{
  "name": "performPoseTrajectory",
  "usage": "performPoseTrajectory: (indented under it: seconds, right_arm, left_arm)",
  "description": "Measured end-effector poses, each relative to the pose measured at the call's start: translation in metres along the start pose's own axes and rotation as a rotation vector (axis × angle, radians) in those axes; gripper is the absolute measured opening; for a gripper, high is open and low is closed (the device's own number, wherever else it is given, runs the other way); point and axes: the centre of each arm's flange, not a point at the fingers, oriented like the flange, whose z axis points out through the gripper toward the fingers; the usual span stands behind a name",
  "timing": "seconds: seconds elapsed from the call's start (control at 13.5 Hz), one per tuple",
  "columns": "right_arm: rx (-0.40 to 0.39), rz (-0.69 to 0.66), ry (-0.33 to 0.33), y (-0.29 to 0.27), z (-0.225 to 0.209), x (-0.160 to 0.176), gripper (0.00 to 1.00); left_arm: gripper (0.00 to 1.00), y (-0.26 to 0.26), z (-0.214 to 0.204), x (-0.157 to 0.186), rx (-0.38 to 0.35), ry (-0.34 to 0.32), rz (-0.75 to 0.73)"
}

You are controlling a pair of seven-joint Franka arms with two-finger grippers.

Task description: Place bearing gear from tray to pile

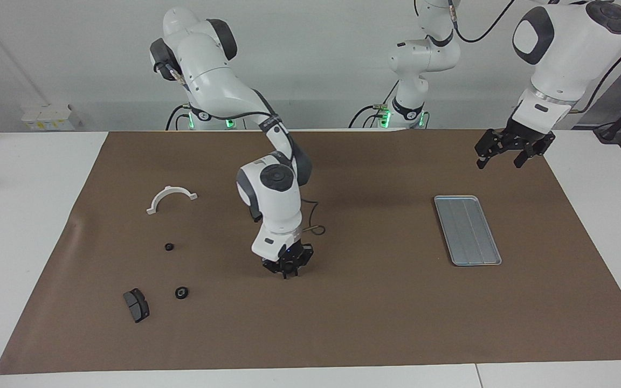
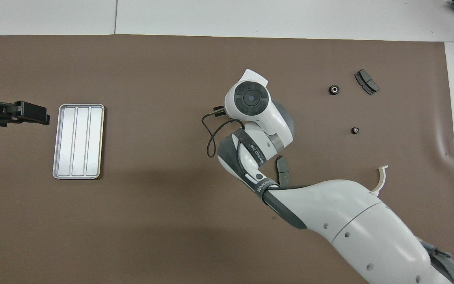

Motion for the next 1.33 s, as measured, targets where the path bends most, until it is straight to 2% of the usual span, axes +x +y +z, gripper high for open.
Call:
performPoseTrajectory:
  seconds: [0.37,0.67,1.04,1.33]
  right_arm:
    - [-0.001,0.019,-0.076,0.095,-0.017,0.003,0.29]
    - [-0.013,0.0,-0.14,0.171,-0.015,-0.023,0.29]
    - [-0.012,-0.027,-0.195,0.167,-0.013,-0.06,0.29]
    - [-0.012,-0.027,-0.182,0.161,-0.007,-0.079,0.29]
  left_arm:
    - [1.0,-0.013,-0.001,0.0,0.003,0.002,-0.022]
    - [1.0,-0.013,-0.001,0.0,0.003,0.0,-0.022]
    - [1.0,-0.013,-0.006,-0.004,0.026,-0.033,0.052]
    - [1.0,-0.011,-0.011,-0.013,0.024,-0.084,0.068]
